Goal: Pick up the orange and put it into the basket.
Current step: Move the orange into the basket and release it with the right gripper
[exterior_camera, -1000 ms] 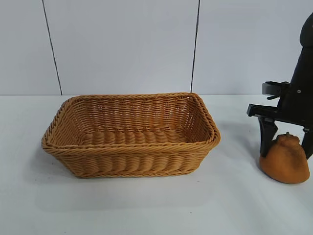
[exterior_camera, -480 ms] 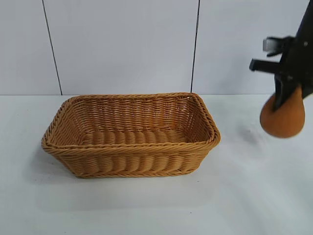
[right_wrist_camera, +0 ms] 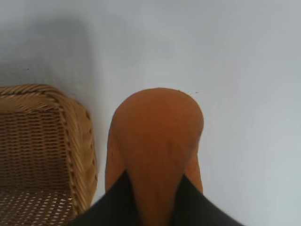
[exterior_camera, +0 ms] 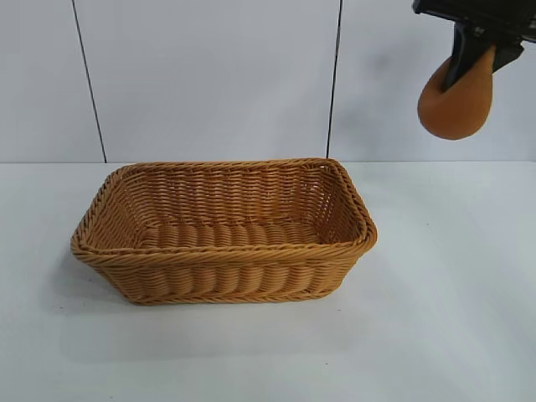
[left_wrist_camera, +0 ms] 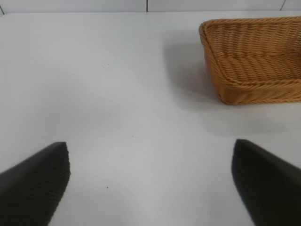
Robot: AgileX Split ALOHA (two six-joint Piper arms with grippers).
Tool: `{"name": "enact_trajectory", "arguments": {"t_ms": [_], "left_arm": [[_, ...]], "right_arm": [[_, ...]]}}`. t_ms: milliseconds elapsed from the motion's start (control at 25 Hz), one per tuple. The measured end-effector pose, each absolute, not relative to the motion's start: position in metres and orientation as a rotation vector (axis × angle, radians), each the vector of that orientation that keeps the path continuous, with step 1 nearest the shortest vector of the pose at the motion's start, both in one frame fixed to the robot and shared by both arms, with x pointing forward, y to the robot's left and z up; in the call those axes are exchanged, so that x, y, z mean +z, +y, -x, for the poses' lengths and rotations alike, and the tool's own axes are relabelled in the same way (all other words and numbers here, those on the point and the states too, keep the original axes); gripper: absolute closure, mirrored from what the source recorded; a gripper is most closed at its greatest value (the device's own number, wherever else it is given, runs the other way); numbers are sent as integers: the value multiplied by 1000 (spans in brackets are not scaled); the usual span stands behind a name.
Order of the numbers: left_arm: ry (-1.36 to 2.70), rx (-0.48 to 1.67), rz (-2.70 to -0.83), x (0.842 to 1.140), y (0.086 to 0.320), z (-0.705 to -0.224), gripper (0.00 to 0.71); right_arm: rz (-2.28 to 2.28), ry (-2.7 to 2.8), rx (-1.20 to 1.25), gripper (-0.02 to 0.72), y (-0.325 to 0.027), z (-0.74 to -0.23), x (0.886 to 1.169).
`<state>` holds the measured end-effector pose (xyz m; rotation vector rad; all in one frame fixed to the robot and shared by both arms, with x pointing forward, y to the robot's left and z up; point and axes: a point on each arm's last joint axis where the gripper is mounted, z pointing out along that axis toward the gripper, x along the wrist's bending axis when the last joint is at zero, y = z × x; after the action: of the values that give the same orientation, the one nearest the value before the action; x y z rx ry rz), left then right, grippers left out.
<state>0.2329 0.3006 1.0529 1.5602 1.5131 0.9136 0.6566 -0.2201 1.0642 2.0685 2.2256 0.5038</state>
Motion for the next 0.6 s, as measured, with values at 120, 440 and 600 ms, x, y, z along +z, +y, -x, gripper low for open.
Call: {"name": "enact_trajectory", "arguments": {"t_ms": [120,440,600], "left_arm": [[1513,914,-1560,1053,301,-233,44],[1513,914,-1560,1053,301,-233,44],[1513,914,-1560,1053,301,-233,44]], "right_arm": [[-1981,2328,510,658,-179,-647,1064],[-1705,2544,611,658,-67,-610,1054],[-1646,2570,643,658,-36,-603,1039]]}}
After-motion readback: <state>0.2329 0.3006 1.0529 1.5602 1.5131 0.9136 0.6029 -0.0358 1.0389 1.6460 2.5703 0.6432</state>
